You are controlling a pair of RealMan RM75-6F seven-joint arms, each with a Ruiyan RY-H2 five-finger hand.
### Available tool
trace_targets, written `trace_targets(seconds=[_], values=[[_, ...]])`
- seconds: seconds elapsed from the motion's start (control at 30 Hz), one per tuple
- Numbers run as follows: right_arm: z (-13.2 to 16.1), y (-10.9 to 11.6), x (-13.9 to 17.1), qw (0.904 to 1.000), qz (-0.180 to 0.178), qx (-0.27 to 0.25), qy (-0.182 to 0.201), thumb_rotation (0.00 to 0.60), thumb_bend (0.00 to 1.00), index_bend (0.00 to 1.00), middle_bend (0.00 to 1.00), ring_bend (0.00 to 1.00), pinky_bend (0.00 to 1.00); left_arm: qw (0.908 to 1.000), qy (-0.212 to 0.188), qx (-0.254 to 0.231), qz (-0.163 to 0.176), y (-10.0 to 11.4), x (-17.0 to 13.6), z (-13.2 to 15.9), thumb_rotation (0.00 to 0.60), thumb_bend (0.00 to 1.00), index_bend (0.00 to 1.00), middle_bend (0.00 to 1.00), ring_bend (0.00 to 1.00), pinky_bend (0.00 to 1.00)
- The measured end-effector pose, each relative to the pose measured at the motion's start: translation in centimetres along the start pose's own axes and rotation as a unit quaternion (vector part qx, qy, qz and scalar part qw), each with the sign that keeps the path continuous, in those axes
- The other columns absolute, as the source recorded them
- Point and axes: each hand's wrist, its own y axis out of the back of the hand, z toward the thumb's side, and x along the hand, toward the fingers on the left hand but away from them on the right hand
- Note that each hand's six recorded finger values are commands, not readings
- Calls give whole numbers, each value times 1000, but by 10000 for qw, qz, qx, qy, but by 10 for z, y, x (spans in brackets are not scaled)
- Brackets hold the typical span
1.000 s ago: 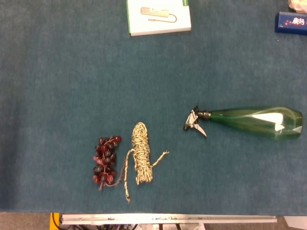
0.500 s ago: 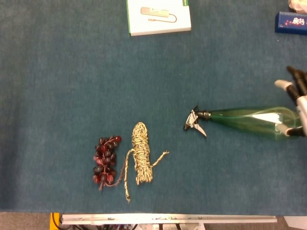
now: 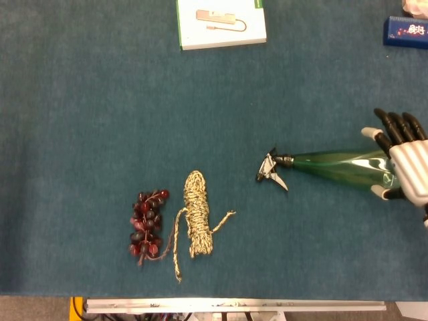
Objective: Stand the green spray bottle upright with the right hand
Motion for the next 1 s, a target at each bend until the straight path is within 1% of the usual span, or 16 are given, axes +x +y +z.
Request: trace_targets(seconds=[0.23, 0.43, 0.67, 1.0], values=[[2, -12, -4, 9999, 139, 75, 35, 600, 0, 219, 0, 0, 42, 10000, -3, -2, 2, 0, 0, 0, 600, 904, 0, 0, 0, 336], [-2, -19, -6, 9997, 225, 126, -27, 600, 0, 220, 0, 0, 42, 10000, -5, -4, 1, 0, 0, 0, 600, 904, 0, 0, 0, 336], [-14, -20, -7, 9993, 228, 202, -216, 600, 0, 219, 0, 0, 42, 10000, -6, -5, 0, 0, 0, 0, 600, 904, 0, 0, 0, 336], [-41, -14, -11, 9966, 143, 550, -604, 600, 0, 219, 0, 0, 42, 10000, -5, -5, 1, 0, 0, 0, 600, 904, 0, 0, 0, 336]])
